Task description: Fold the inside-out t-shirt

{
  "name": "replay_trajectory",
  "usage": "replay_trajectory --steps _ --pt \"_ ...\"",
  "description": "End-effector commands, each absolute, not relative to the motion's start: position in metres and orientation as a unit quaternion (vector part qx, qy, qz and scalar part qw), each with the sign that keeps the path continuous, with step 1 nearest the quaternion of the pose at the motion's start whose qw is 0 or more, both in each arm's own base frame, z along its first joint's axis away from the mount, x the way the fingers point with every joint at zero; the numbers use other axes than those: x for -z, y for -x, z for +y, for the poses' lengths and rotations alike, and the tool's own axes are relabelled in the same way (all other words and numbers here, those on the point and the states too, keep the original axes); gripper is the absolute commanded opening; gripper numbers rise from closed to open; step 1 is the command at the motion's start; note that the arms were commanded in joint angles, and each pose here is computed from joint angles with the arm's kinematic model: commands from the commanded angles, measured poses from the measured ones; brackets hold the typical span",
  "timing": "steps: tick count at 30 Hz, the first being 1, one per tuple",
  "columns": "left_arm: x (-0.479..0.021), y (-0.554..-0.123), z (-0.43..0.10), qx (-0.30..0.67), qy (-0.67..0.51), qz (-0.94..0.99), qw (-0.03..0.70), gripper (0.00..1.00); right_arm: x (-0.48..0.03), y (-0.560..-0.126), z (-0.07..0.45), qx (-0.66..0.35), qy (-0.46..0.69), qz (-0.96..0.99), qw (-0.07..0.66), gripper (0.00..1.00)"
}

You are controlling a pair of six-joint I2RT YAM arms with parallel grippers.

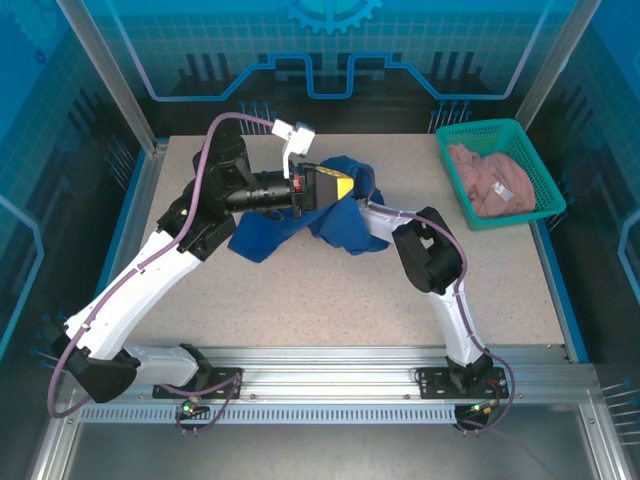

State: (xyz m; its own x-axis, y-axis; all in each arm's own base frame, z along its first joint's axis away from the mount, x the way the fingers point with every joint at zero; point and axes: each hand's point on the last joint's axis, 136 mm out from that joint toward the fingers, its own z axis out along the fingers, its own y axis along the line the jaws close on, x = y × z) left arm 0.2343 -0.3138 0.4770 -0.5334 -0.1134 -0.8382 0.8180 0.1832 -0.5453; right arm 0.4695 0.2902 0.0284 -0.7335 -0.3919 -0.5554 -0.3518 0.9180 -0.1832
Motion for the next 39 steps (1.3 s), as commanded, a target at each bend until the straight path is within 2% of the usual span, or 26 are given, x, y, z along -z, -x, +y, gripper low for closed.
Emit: replay_trajectory --steps 1,6,12,15,23,30,31,35,39 --pt "-0.532 -0.197 -0.302 0.614 -0.312 0.579 0.436 0.00 0.014 -0.452 0.279 0.054 0.233 0.945 0.223 0.93" --pt "-0.545 -0.191 -0.297 0.616 -0.314 0.566 0.448 0.00 0.007 -0.461 0.286 0.027 0.236 0.943 0.231 0.94" --pt "-0.530 -0.200 -0.300 0.611 -0.303 0.582 0.442 0.00 -0.052 -0.471 0.307 -0.063 0.229 0.924 0.299 0.93" --pt "-0.520 -0.205 -0.304 0.613 -0.297 0.592 0.432 0.00 -0.067 -0.473 0.311 -0.085 0.227 0.921 0.305 0.92" --pt "-0.546 -0.185 -0.299 0.643 -0.314 0.552 0.427 0.00 -0.040 -0.478 0.299 -0.023 0.241 0.932 0.270 0.92" --pt "-0.557 -0.174 -0.294 0.654 -0.322 0.534 0.428 0.00 -0.039 -0.478 0.299 -0.013 0.255 0.932 0.256 0.93" --pt "-0.558 -0.174 -0.292 0.653 -0.321 0.534 0.431 0.00 -0.021 -0.474 0.296 -0.004 0.259 0.937 0.235 0.92" --pt "-0.557 -0.181 -0.281 0.635 -0.299 0.543 0.460 0.00 -0.005 -0.457 0.284 0.007 0.262 0.945 0.196 0.82" --pt "-0.551 -0.198 -0.268 0.610 -0.263 0.561 0.494 0.00 0.006 -0.436 0.277 0.000 0.263 0.952 0.160 0.57"
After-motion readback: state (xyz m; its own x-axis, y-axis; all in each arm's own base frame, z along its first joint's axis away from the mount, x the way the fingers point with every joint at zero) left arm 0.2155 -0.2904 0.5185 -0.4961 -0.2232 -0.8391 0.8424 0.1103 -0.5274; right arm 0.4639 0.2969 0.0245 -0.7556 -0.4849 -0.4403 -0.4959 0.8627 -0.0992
